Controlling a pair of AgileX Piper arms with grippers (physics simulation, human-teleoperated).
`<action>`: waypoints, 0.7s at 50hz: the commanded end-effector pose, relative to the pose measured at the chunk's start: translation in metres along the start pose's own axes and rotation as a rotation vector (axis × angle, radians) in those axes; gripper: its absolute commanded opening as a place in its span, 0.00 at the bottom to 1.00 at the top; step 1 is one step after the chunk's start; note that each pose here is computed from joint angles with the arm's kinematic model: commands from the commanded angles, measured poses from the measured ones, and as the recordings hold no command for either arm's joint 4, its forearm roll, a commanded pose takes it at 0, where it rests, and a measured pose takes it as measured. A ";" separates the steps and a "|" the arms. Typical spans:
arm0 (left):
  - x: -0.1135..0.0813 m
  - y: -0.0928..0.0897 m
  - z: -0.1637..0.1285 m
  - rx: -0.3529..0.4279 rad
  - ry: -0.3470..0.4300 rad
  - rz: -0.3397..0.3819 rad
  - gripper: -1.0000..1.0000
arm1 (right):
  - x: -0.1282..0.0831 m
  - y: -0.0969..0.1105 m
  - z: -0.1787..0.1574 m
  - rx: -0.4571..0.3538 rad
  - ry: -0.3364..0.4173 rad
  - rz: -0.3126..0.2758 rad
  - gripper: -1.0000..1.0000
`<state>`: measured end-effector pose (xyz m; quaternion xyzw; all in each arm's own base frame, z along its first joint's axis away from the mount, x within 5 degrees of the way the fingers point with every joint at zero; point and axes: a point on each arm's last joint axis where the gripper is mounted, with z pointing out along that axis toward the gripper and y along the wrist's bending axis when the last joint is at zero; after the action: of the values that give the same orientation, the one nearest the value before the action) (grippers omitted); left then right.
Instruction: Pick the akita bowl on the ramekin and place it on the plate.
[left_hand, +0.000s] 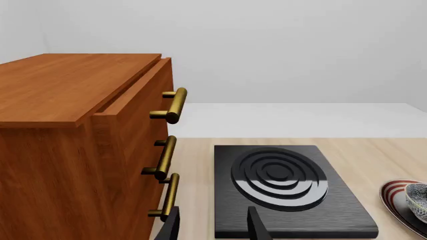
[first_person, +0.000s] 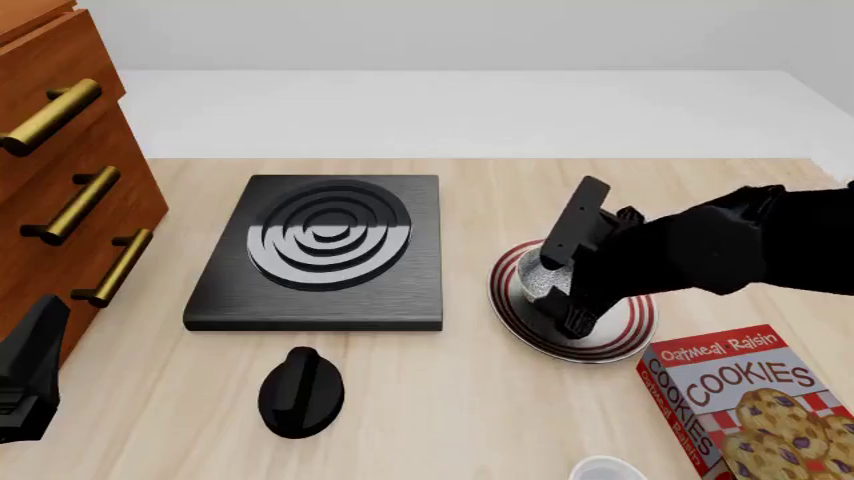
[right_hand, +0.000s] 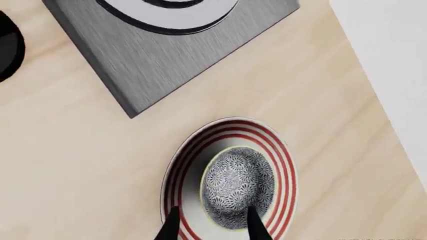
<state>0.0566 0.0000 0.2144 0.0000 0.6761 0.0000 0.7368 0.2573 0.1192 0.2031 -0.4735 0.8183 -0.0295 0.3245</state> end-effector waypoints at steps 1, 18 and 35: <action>0.000 0.000 0.000 0.000 0.000 0.000 1.00 | -0.005 0.002 -0.019 0.038 -0.077 0.044 1.00; 0.000 0.000 0.000 0.000 0.000 0.000 1.00 | -0.008 0.002 -0.064 0.151 -0.292 0.140 1.00; 0.000 0.000 0.000 0.000 0.000 0.000 1.00 | 0.014 0.019 -0.082 0.197 -0.456 0.279 1.00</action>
<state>0.0566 0.0000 0.2144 0.0000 0.6761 0.0000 0.7368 0.2082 0.1051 0.2566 -0.3577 0.7845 0.0200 0.5061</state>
